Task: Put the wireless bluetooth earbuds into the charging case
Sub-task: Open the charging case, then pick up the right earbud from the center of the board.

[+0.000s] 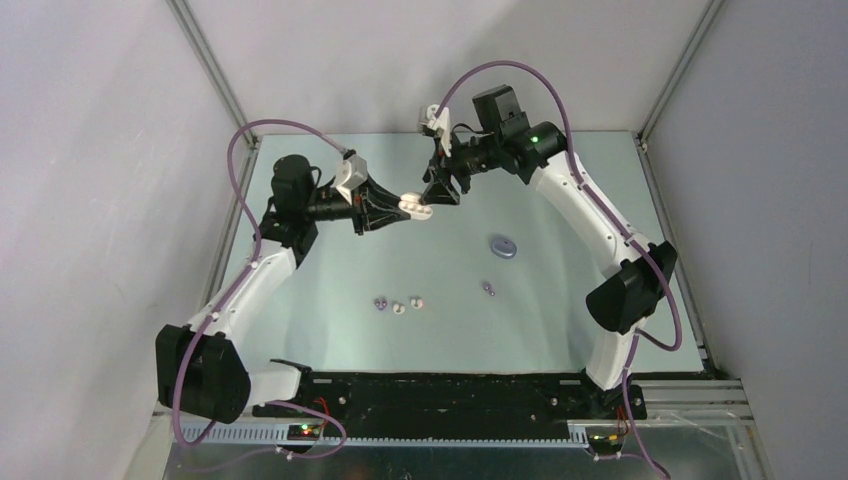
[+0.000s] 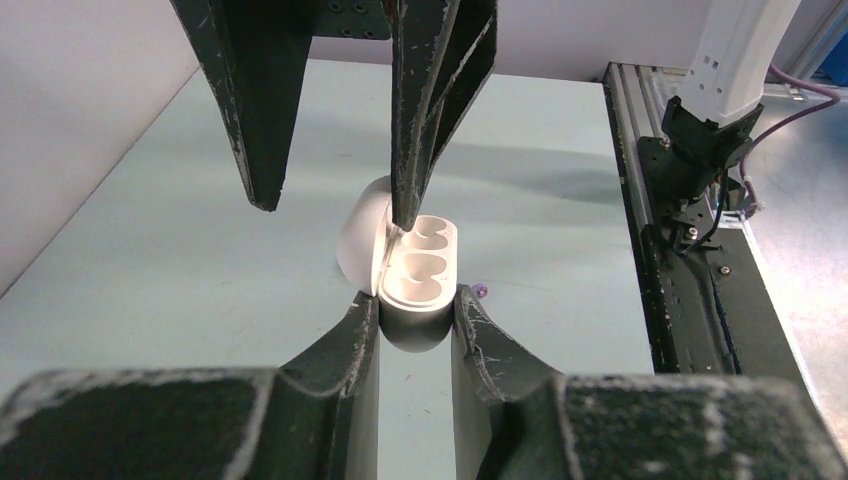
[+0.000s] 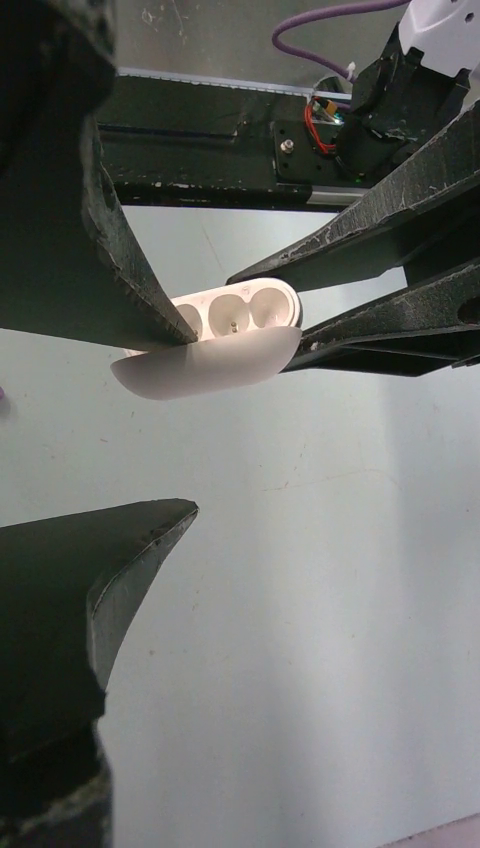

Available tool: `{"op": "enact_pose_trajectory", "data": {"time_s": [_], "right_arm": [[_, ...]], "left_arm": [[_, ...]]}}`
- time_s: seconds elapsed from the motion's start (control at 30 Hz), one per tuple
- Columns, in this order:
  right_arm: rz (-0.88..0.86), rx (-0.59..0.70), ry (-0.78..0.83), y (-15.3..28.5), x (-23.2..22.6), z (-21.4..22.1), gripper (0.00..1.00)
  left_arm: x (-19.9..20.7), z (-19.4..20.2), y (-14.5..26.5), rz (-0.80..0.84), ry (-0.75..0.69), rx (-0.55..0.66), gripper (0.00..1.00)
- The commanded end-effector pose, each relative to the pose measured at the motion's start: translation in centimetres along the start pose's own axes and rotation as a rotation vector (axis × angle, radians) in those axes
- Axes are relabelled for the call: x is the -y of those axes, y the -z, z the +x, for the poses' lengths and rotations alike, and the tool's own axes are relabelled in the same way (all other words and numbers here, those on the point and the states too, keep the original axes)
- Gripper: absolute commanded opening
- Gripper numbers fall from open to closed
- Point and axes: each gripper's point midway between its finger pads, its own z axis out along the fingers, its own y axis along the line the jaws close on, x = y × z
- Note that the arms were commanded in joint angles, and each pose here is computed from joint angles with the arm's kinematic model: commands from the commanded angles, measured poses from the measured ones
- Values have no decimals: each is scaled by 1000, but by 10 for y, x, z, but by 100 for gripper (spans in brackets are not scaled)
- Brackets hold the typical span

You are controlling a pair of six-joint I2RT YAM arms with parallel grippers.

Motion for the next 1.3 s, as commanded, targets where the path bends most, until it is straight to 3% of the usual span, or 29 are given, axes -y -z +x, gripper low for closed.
{"op": "enact_pose_trajectory", "data": {"time_s": [0.0, 0.3, 0.53, 0.73, 0.9, 1.0, 1.27], "right_arm": [[15, 74, 62, 14, -5, -35, 60], [3, 156, 122, 61, -48, -72, 66], [85, 97, 3, 62, -27, -8, 61], [94, 23, 3, 27, -31, 61, 46], [-62, -110, 100, -18, -69, 119, 34], [-103, -119, 164, -40, -73, 135, 25], [-213, -206, 255, -98, -92, 177, 18]], "left_arm": [[-4, -18, 0, -3, -50, 26, 0], [-20, -15, 3, -87, 46, 61, 0], [-33, -24, 17, -156, 179, 130, 0], [-44, -15, 43, -292, 246, 154, 0], [-46, -5, 61, -381, 279, 167, 0], [-47, 2, 72, -435, 293, 170, 0], [-61, 11, 105, -612, 336, 236, 0]]}}
